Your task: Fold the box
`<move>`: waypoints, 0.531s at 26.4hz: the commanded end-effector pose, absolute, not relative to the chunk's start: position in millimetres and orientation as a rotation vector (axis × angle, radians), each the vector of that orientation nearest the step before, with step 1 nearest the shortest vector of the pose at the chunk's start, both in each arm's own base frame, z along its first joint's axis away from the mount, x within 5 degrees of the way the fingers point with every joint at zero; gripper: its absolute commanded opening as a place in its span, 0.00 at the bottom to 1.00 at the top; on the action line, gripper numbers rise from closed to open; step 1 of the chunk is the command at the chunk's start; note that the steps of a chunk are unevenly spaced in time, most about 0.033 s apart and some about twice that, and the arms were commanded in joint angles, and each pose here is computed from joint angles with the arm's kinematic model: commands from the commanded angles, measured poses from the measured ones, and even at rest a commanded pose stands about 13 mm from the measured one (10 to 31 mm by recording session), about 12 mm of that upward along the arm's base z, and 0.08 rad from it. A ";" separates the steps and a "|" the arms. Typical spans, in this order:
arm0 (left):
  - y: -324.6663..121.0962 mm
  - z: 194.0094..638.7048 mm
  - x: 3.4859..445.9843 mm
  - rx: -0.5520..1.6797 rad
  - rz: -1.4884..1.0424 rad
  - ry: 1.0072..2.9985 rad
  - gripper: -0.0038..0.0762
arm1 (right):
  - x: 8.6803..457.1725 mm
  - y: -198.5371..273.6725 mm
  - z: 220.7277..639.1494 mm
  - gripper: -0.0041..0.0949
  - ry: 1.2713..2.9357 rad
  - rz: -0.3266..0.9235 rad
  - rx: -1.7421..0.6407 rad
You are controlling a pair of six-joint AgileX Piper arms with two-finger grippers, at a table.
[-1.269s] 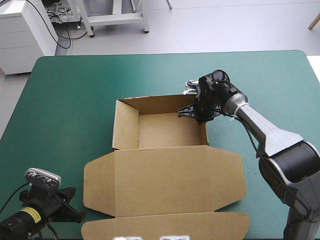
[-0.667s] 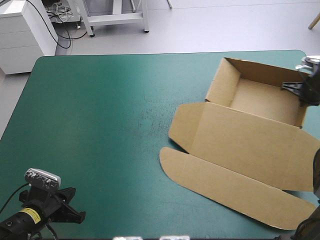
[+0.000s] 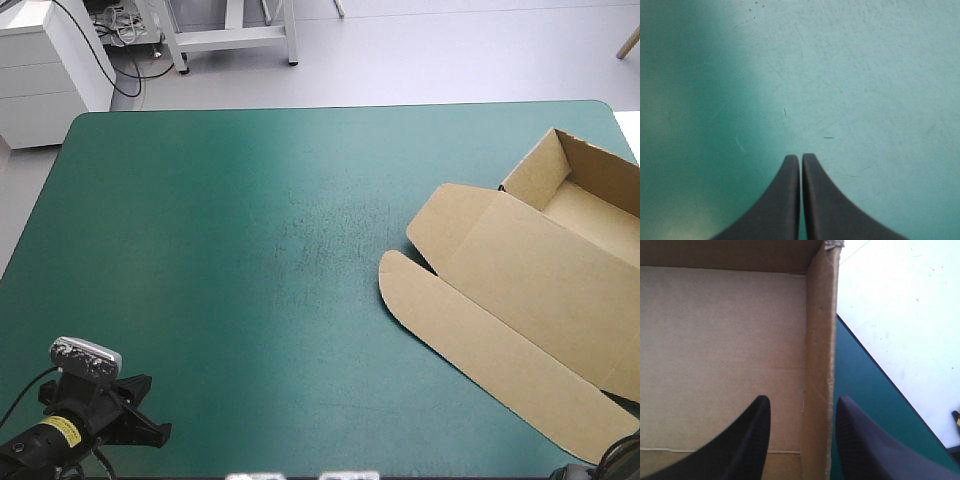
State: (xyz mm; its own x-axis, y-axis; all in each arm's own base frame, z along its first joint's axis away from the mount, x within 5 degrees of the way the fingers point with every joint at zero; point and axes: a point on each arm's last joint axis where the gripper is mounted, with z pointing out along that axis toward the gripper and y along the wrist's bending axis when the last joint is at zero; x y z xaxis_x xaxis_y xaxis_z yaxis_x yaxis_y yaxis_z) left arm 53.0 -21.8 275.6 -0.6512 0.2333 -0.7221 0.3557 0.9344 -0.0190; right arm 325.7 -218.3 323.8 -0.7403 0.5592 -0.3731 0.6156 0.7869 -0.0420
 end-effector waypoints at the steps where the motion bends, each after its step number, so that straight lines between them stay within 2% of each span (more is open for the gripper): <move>1: -23.7 287.1 57.0 0.401 -0.222 2.238 0.04 | 314.3 -216.1 358.8 0.46 2.530 -0.280 0.853; 3: -23.7 287.1 57.0 0.401 -0.222 2.238 0.04 | 308.5 -211.4 370.4 0.46 2.536 -0.304 0.747; 7: -23.7 287.1 57.0 0.401 -0.222 2.238 0.04 | 295.5 -202.3 392.7 0.43 2.492 -0.329 0.688; 10: -23.7 287.1 57.0 0.401 -0.222 2.238 0.04 | 286.3 -192.3 409.3 0.26 2.439 -0.295 0.680; 13: -23.7 287.1 57.0 0.401 -0.222 2.238 0.04 | 278.5 -177.1 426.4 0.02 2.388 -0.205 0.610; 14: -23.7 287.1 57.0 0.401 -0.222 2.238 0.04 | 275.8 -170.4 432.4 0.03 2.365 -0.156 0.589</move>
State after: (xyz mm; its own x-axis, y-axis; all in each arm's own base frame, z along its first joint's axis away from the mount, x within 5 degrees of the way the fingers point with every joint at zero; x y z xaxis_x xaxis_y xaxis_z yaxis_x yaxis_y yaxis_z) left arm 53.0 -21.8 275.6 -0.6517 0.2335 -0.7216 0.3558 0.9344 -0.0190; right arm 293.5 -187.0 392.1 -0.7356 0.4224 -0.5296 0.4998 0.8662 -0.0033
